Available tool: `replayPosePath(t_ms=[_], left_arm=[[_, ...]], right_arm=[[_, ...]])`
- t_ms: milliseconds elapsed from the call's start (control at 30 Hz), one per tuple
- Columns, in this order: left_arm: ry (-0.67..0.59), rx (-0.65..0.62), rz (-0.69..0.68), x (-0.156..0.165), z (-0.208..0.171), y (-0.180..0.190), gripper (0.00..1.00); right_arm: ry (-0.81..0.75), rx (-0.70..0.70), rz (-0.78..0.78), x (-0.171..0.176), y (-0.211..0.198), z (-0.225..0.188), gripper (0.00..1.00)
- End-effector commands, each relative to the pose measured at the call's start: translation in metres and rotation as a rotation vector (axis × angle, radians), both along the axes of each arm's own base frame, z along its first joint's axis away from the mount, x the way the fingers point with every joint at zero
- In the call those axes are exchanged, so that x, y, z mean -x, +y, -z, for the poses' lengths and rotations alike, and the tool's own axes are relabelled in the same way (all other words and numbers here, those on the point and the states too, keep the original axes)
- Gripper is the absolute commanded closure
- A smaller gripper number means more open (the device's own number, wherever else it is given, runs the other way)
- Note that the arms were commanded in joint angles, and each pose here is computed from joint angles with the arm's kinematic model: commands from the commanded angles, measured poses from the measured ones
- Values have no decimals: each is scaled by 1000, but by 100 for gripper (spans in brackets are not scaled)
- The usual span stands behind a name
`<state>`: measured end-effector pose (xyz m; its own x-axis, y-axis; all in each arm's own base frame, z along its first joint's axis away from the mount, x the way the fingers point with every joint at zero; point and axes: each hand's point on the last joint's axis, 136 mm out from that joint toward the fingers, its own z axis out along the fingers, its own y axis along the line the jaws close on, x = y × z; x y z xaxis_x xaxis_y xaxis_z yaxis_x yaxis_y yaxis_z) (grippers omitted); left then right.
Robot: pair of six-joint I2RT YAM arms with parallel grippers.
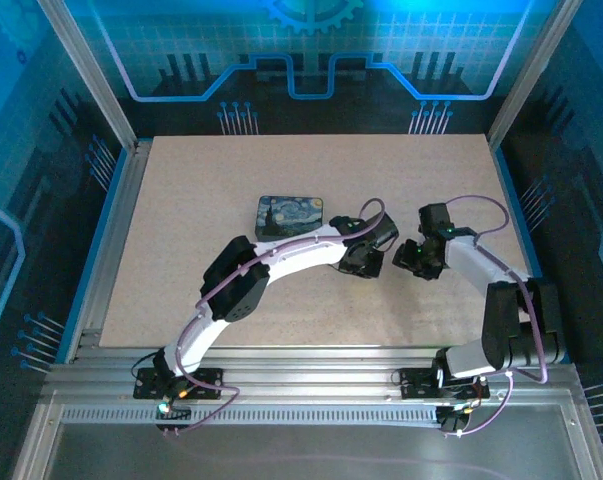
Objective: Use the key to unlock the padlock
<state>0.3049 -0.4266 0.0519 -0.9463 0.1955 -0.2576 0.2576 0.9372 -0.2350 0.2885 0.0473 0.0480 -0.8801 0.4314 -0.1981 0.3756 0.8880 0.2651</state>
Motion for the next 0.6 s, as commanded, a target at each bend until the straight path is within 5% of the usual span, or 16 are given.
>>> replayPosePath(t_ms=[0, 133, 367, 567], left_arm=[[33, 24, 7, 7, -3, 1, 76], [29, 55, 28, 6, -25, 9, 59], [-13, 151, -45, -5, -72, 57, 57], [-24, 130, -112, -4, -75, 109, 57]], right_arm=[[-10, -23, -67, 3, 11, -4, 51], [2, -6, -215, 7, 41, -9, 51], [23, -156, -188, 20, 75, -3, 52], [-13, -191, -227, 5, 97, -3, 56]])
